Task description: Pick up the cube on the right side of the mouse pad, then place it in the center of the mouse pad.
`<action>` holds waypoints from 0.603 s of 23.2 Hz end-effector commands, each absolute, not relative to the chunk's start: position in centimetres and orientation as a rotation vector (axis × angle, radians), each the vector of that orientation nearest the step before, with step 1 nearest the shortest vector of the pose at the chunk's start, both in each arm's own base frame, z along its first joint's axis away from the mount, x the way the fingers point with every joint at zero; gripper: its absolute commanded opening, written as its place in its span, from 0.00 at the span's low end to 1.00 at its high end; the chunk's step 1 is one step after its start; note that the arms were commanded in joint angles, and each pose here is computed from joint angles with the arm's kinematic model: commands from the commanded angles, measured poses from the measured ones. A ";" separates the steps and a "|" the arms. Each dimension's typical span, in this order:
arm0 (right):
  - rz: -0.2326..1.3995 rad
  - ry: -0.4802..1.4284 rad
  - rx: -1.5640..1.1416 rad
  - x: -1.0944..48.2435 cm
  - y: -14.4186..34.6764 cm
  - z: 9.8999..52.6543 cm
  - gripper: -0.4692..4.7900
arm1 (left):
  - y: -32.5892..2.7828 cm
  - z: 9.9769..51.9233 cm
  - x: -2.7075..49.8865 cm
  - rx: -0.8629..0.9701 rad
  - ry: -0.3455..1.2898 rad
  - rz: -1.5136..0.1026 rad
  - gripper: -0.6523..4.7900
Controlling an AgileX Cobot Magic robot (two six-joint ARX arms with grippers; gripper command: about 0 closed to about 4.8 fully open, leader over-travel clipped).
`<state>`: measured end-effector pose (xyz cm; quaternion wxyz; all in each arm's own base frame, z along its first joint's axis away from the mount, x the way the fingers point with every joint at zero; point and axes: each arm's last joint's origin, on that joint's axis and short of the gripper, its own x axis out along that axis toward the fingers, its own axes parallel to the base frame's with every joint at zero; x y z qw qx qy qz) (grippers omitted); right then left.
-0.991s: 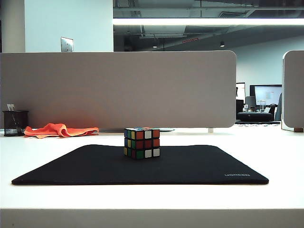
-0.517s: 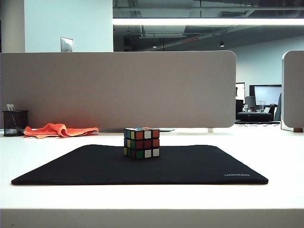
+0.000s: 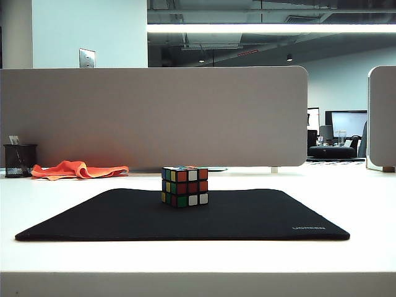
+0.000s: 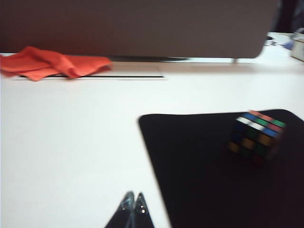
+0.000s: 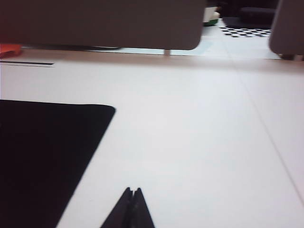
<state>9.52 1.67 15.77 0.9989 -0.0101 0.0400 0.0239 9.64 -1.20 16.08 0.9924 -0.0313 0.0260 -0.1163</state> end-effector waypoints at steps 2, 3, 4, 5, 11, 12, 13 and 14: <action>-0.044 0.062 -0.010 9.6 0.8 16.0 0.10 | -0.5 16.1 9.7 -0.063 0.045 -0.163 0.11; -0.052 0.062 -0.010 9.6 0.7 16.0 0.10 | -0.6 16.1 9.7 -0.063 0.045 -0.164 0.11; -0.065 0.062 -0.010 9.6 0.6 16.0 0.10 | -0.6 16.1 9.7 -0.063 0.045 -0.173 0.11; -0.069 0.062 -0.009 9.6 0.6 16.0 0.10 | -0.6 16.1 9.7 -0.063 0.045 -0.174 0.11; -0.126 0.066 -0.008 9.7 0.0 15.8 0.10 | -0.6 16.1 9.7 -0.063 0.045 -0.172 0.11; -0.132 0.085 -0.010 9.7 0.0 15.6 0.10 | -0.6 16.1 9.7 -0.063 0.045 -0.172 0.11; -0.129 0.091 -0.011 9.7 0.0 15.5 0.10 | -0.6 16.1 9.7 -0.063 0.045 -0.172 0.11; -0.126 0.097 -0.012 9.7 0.0 15.4 0.10 | -0.6 16.1 9.7 -0.063 0.045 -0.170 0.11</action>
